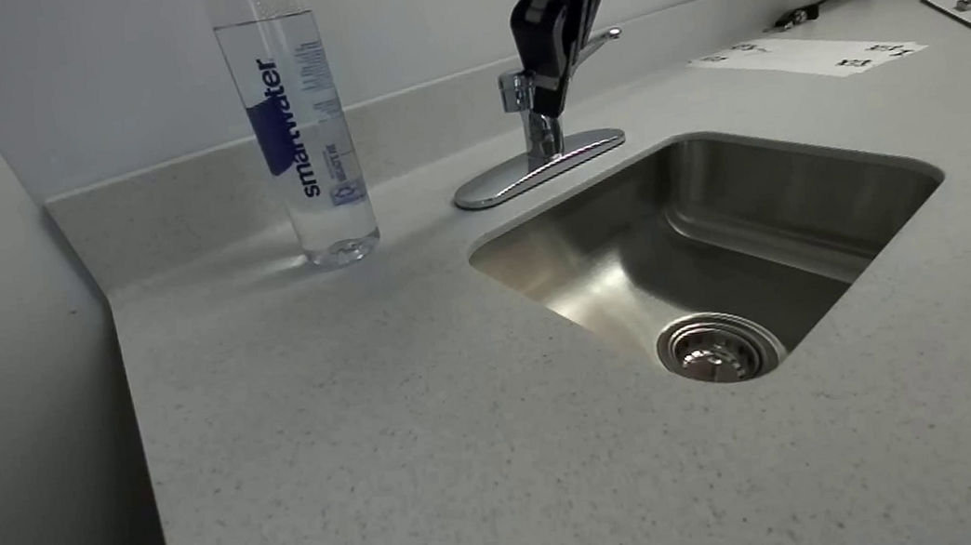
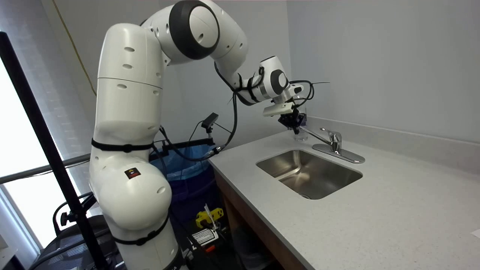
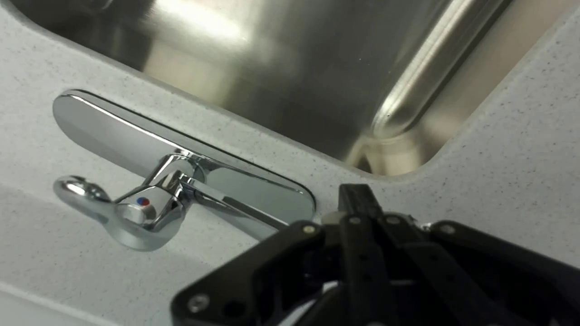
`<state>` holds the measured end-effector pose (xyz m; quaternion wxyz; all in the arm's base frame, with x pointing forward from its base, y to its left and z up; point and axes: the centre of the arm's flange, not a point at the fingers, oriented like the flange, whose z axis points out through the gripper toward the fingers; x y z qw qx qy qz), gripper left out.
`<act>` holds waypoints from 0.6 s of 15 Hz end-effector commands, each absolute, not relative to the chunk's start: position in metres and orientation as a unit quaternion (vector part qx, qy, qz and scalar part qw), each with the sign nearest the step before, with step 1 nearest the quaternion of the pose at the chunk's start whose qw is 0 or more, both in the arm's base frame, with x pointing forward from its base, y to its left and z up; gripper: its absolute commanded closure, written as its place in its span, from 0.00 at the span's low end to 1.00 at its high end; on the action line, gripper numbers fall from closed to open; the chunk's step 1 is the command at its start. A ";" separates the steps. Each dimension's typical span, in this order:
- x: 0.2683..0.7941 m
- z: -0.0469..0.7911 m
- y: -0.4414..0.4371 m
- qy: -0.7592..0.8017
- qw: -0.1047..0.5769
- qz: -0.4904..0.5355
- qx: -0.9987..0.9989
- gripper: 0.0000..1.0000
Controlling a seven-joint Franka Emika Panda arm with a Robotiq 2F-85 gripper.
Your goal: Push the faucet to the left
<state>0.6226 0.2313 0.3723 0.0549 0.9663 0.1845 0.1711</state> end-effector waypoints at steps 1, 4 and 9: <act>0.644 0.358 0.250 0.175 0.053 0.184 0.966 1.00; 0.649 0.359 0.253 0.155 0.057 0.195 0.967 1.00; 0.659 0.361 0.263 0.099 0.055 0.216 0.970 1.00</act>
